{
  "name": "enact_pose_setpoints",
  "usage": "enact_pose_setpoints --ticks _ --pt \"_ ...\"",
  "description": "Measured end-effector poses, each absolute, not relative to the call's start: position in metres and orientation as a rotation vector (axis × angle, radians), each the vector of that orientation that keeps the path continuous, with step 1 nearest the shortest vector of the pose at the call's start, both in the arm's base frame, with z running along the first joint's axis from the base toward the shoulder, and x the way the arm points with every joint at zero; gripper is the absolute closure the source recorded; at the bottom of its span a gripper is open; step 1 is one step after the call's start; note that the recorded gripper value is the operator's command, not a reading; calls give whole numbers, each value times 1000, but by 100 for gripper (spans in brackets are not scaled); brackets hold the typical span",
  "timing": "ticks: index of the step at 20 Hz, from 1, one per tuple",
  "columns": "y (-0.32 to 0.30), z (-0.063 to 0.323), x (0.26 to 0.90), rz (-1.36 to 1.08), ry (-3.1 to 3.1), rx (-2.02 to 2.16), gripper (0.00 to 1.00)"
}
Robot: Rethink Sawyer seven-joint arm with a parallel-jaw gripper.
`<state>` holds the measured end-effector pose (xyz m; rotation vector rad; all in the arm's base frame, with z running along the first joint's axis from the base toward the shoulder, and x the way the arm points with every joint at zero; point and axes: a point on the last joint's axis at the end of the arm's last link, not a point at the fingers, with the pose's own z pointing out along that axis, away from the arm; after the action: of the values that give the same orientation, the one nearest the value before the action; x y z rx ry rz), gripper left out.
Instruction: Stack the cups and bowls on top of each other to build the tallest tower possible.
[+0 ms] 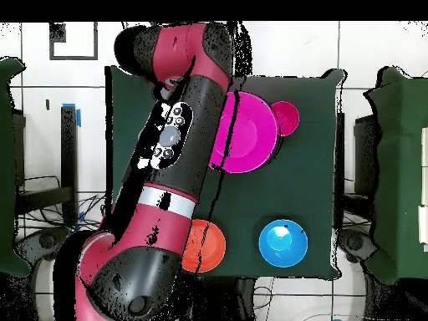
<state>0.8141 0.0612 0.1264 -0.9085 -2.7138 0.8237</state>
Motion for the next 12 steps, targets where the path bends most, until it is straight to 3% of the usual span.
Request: enact_pose_setpoints --ticks 12 --pt "73 128 812 804 -2696 -908 100"
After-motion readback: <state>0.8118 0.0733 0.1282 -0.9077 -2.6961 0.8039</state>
